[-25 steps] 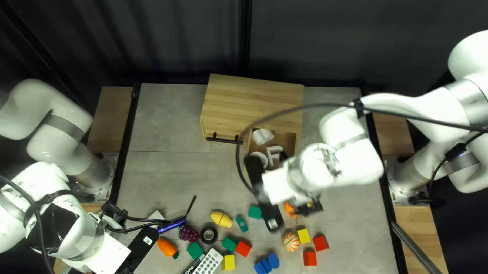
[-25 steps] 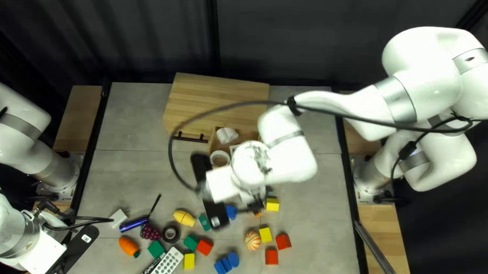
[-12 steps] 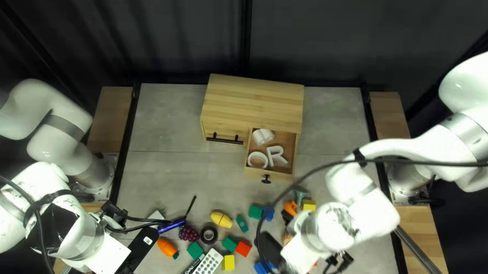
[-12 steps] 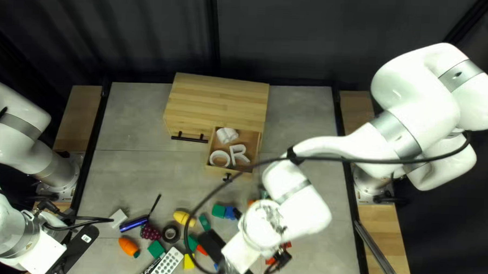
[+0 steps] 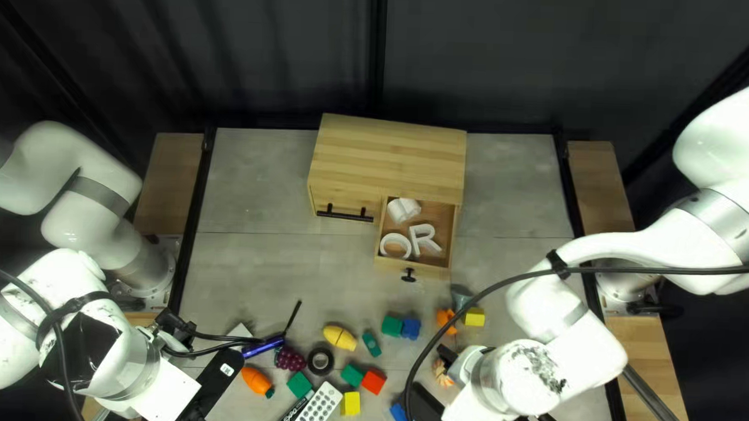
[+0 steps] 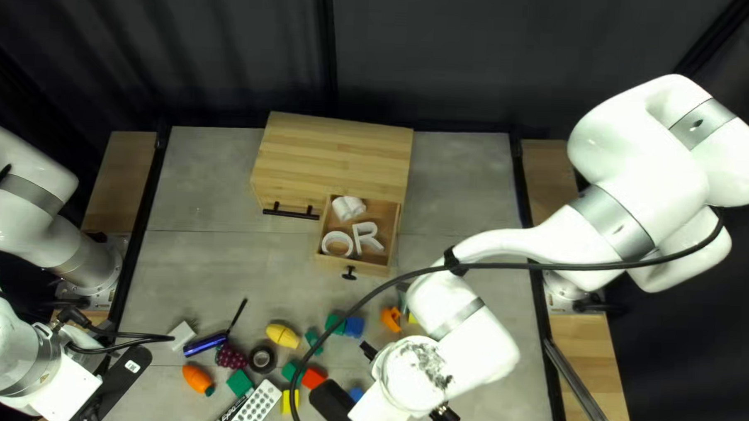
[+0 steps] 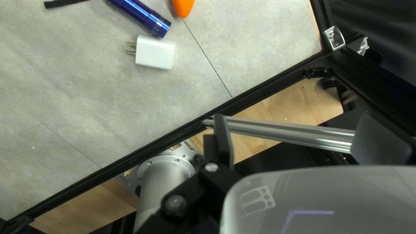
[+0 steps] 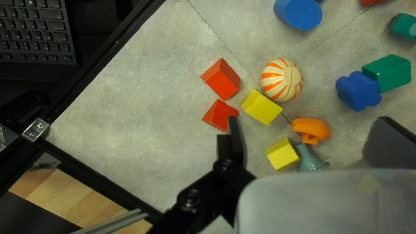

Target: Open drawers and place objects into drawer and close

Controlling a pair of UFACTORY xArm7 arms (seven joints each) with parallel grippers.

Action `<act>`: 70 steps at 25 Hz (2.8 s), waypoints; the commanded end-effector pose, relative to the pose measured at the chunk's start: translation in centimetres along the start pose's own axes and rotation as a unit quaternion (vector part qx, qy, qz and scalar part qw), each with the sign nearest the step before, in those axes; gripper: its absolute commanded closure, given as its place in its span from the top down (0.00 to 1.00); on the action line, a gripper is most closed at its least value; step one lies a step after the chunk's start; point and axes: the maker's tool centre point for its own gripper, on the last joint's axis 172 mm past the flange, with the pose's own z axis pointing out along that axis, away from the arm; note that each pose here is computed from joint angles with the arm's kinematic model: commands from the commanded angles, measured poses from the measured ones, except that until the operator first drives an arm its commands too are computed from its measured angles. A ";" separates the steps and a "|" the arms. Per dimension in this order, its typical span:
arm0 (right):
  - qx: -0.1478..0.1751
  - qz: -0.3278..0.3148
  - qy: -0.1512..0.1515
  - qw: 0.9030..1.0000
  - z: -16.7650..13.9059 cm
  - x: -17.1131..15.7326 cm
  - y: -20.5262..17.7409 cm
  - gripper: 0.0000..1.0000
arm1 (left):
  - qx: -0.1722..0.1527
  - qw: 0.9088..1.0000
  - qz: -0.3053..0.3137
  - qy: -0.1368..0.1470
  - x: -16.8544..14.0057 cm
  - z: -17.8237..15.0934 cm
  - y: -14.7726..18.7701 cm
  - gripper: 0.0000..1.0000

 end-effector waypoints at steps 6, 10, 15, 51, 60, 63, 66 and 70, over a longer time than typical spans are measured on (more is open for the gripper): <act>0.002 0.003 0.004 1.000 0.1 0.8 -0.6 1.00 | 0.000 1.000 0.000 0.000 0.0 0.0 0.0 1.00; 0.001 -0.005 0.012 1.000 0.6 1.3 -0.6 1.00 | 0.000 1.000 0.000 0.000 0.0 0.0 0.0 1.00; 0.004 -0.022 0.024 0.999 1.9 2.4 -0.8 1.00 | 0.000 1.000 0.000 0.000 0.0 0.0 0.0 1.00; 0.008 0.035 0.009 0.999 7.9 2.3 -2.5 1.00 | 0.000 1.000 0.000 0.000 0.0 0.0 0.0 1.00; 0.018 0.086 -0.012 0.996 8.4 0.1 -4.5 1.00 | 0.000 1.000 0.000 0.000 0.0 0.0 0.0 1.00; 0.021 0.116 -0.019 0.993 9.1 -0.1 -4.1 1.00 | 0.000 1.000 0.000 0.000 0.0 0.0 0.0 1.00; 0.014 0.158 -0.028 0.987 9.6 -0.3 -2.9 1.00 | 0.000 1.000 0.000 0.000 0.0 0.0 0.0 1.00; -0.006 0.195 -0.033 0.980 9.8 0.4 -1.0 1.00 | 0.000 1.000 0.000 0.000 0.0 0.0 0.0 1.00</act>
